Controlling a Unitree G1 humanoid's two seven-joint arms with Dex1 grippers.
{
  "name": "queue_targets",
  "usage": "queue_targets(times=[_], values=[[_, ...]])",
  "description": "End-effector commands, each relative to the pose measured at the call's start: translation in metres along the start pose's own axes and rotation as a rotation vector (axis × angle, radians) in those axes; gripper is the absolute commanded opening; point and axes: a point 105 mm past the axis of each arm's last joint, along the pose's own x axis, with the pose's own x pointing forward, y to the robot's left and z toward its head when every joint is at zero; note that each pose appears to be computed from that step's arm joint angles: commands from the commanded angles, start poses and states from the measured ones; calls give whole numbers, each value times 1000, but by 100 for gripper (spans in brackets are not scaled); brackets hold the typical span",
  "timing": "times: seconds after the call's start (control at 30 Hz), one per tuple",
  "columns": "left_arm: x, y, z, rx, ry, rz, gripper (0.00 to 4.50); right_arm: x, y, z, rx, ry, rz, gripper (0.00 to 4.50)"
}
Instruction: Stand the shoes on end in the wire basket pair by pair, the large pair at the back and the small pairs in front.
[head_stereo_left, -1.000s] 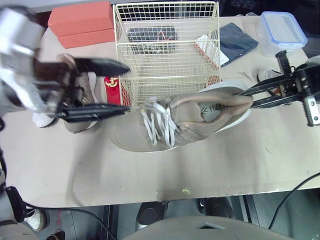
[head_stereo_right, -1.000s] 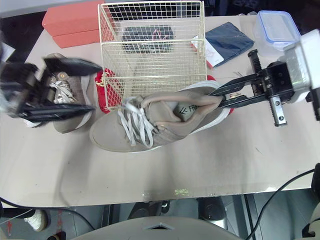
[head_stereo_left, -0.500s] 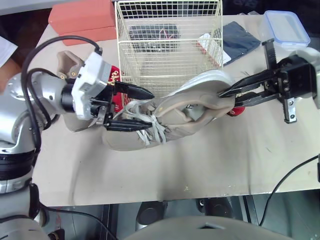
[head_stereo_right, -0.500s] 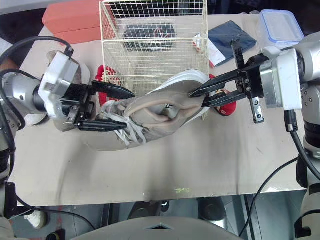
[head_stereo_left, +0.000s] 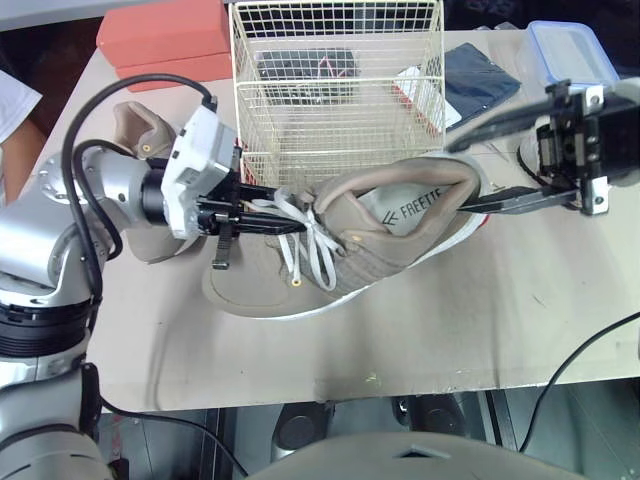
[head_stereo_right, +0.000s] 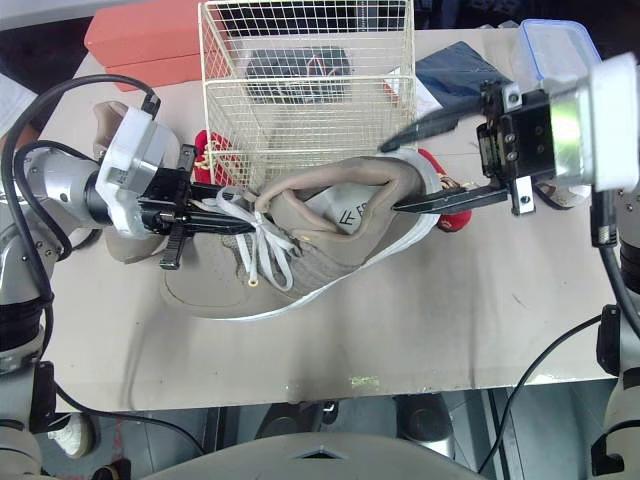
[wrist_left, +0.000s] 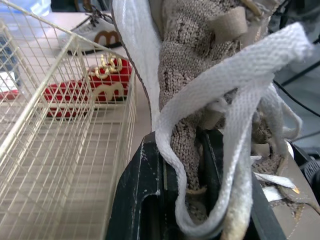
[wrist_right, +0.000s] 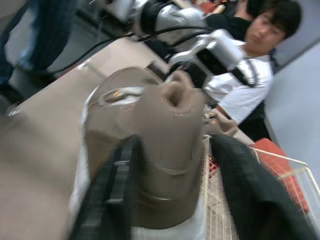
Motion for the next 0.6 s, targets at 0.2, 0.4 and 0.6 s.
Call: queue_targets(times=[0.2,0.4,0.6], values=[[-6,12,41,119,-241,227,30,-57,-11,-12,352,-11,-431,450],[-11,37,59,201,-456,551,30,-66,-2,-25,644,-57,-651,450],[11,52,58,235,-566,794,30,-13,-5,-34,762,-165,-742,450]])
